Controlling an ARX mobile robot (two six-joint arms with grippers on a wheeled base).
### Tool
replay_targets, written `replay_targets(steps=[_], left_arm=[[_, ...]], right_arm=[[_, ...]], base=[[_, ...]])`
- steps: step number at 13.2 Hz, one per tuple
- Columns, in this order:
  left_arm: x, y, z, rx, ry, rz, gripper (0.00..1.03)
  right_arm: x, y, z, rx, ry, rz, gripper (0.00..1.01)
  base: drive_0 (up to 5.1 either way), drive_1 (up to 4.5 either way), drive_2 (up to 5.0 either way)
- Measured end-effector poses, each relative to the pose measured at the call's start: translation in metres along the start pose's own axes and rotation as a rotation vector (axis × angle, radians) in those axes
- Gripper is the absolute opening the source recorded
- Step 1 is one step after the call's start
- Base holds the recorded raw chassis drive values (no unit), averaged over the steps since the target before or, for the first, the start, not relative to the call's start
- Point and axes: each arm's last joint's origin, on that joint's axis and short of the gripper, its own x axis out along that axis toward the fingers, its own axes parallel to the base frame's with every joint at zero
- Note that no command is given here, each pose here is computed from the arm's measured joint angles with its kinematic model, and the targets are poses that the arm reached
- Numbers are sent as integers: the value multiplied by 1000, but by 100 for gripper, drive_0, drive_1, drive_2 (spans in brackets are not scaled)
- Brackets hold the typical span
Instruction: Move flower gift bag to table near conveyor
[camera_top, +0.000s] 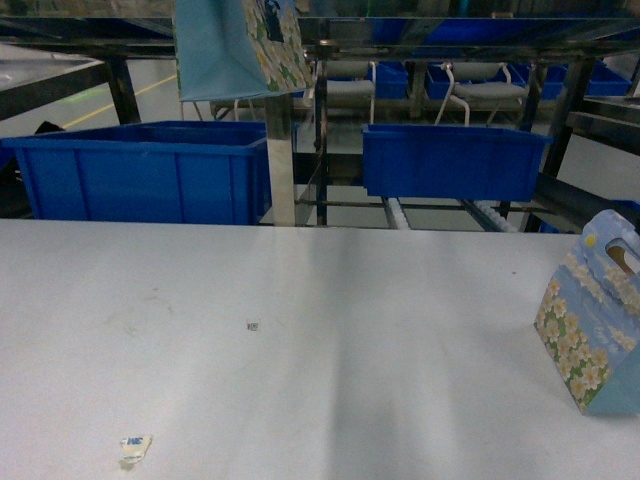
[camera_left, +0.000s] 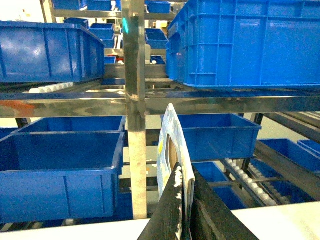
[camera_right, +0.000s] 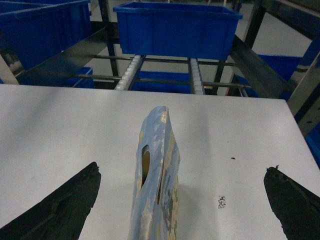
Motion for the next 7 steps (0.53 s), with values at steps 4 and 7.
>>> replay_targets(steps=[4,7], left_arm=[[0,0,0,0,0,0,2],[0,0,0,0,0,0,2]], right_arm=[[-64,6,43,-2,-113,-143,98],[-124,17,59,-12,-180,-172,98]], base=[[0,0,0],[0,0,0]])
